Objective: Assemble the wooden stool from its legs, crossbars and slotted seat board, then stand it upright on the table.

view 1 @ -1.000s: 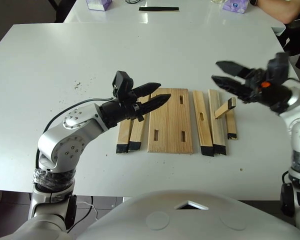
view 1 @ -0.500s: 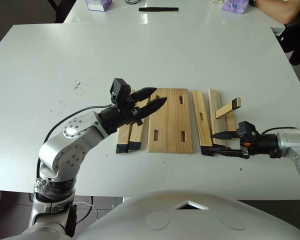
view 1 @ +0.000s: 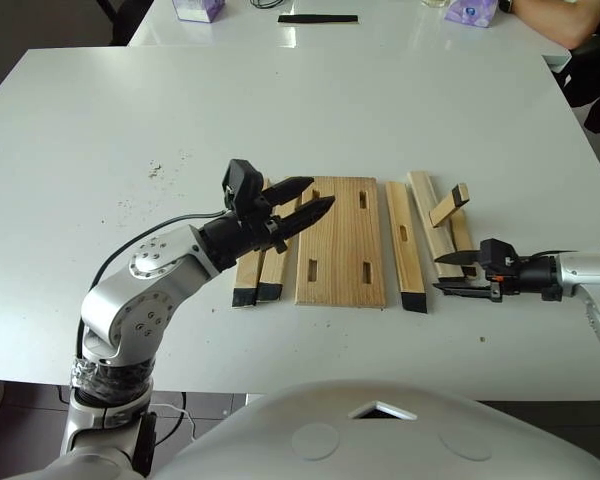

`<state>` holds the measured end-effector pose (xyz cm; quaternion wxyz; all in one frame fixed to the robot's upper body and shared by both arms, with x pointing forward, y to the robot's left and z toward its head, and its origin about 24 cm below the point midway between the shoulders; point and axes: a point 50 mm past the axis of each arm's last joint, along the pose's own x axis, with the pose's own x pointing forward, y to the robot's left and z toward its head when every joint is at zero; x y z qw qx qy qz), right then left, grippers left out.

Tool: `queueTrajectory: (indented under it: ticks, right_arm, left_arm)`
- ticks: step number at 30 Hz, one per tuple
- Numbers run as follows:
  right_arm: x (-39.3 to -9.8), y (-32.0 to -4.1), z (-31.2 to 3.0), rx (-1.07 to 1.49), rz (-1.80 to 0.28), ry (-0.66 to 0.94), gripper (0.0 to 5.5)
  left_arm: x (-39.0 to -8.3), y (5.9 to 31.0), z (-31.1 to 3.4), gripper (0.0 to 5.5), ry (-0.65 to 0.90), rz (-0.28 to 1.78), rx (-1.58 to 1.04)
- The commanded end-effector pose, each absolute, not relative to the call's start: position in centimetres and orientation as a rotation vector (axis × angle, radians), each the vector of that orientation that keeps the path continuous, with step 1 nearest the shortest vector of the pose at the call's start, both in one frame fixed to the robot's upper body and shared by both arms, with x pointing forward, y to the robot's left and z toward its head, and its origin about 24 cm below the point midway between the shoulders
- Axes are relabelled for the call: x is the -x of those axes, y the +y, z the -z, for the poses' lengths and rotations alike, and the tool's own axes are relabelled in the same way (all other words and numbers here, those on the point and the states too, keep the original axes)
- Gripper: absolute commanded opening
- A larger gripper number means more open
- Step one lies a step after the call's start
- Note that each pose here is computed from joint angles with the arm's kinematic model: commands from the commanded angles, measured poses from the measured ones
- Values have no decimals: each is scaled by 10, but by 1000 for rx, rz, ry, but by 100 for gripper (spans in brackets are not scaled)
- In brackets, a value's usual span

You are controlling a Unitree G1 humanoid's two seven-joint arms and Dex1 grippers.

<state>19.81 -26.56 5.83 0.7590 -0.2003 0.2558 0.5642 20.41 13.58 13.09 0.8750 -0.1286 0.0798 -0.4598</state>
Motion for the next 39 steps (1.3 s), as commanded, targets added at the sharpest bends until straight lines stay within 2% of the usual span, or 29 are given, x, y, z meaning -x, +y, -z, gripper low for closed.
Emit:
queueTrajectory:
  ticks: [1,4,8,11,17,32,39]
  right_arm:
    - [-209,-267,-74,464,-1159,499,237]
    - [-210,-266,-85,464,-1070,446,237]
    - [-191,-263,-91,415,-1009,453,294]
    - [-185,-257,-81,378,-961,489,326]
    - [-194,-250,-67,309,-837,498,326]
    - [-197,-243,-48,294,-770,490,326]
    - [-205,-240,-57,242,-729,409,326]
  left_arm:
    - [-203,135,-131,272,160,947,254]
    - [-202,135,-131,272,160,941,255]
    - [-197,137,-130,272,153,910,266]
    - [-194,135,-127,272,159,889,275]
    - [-195,132,-126,272,153,877,279]
    - [-197,133,-124,272,148,863,280]
    - [-199,135,-124,272,144,857,275]
